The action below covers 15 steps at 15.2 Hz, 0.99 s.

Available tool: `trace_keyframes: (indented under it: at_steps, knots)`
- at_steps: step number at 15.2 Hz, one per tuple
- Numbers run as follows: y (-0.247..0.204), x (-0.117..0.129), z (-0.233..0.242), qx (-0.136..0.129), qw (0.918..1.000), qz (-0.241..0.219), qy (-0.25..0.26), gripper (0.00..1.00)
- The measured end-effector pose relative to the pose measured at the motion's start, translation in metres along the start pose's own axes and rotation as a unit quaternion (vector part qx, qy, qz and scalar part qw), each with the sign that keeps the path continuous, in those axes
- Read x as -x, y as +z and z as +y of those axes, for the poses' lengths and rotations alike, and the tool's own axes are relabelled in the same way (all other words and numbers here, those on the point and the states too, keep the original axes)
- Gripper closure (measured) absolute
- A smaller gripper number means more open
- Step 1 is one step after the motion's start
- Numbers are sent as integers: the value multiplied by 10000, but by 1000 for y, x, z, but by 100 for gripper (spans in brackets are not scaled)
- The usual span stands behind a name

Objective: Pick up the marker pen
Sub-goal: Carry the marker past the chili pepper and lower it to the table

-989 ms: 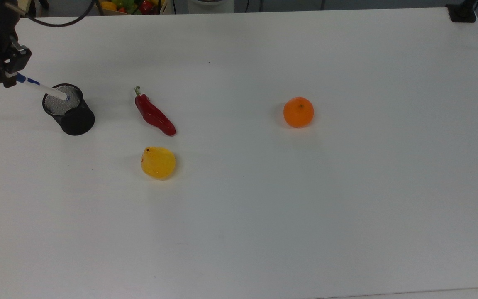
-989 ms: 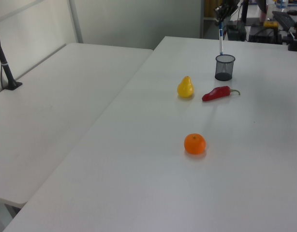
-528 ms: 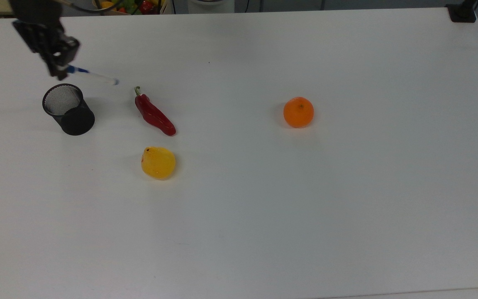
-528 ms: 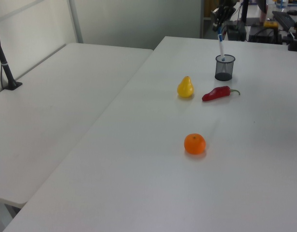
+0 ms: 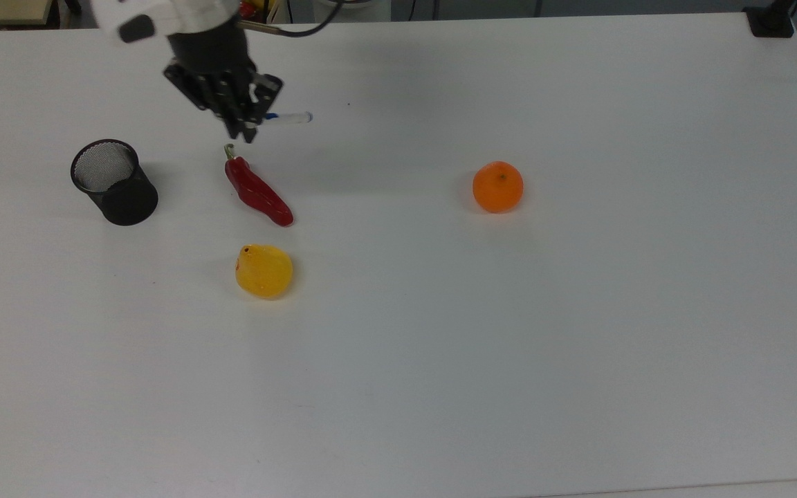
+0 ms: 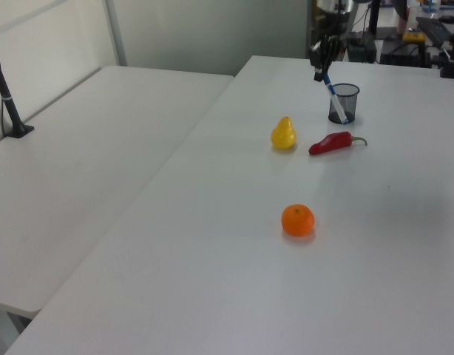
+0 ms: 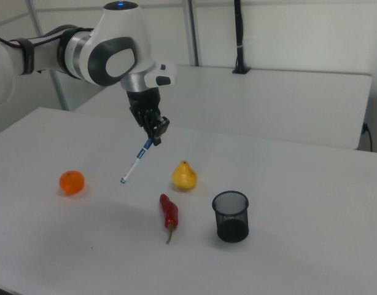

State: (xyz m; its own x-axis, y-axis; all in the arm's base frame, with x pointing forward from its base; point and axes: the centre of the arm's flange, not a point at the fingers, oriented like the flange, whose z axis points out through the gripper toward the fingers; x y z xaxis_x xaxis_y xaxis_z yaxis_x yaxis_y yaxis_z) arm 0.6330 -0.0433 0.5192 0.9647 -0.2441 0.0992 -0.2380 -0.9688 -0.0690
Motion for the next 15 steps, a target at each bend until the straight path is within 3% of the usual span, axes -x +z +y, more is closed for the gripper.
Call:
trace_keyframes:
  at_steps: [6, 8, 11, 15]
  knots:
    - [67, 32, -74, 441, 9899, -982, -925, 84]
    - [94, 41, -88, 635, 9805, -1342, -1289, 84]
    - [130, 57, -106, 871, 9602, -1913, -1842, 84]
    - [154, 73, -118, 1047, 9460, -2184, -2156, 84]
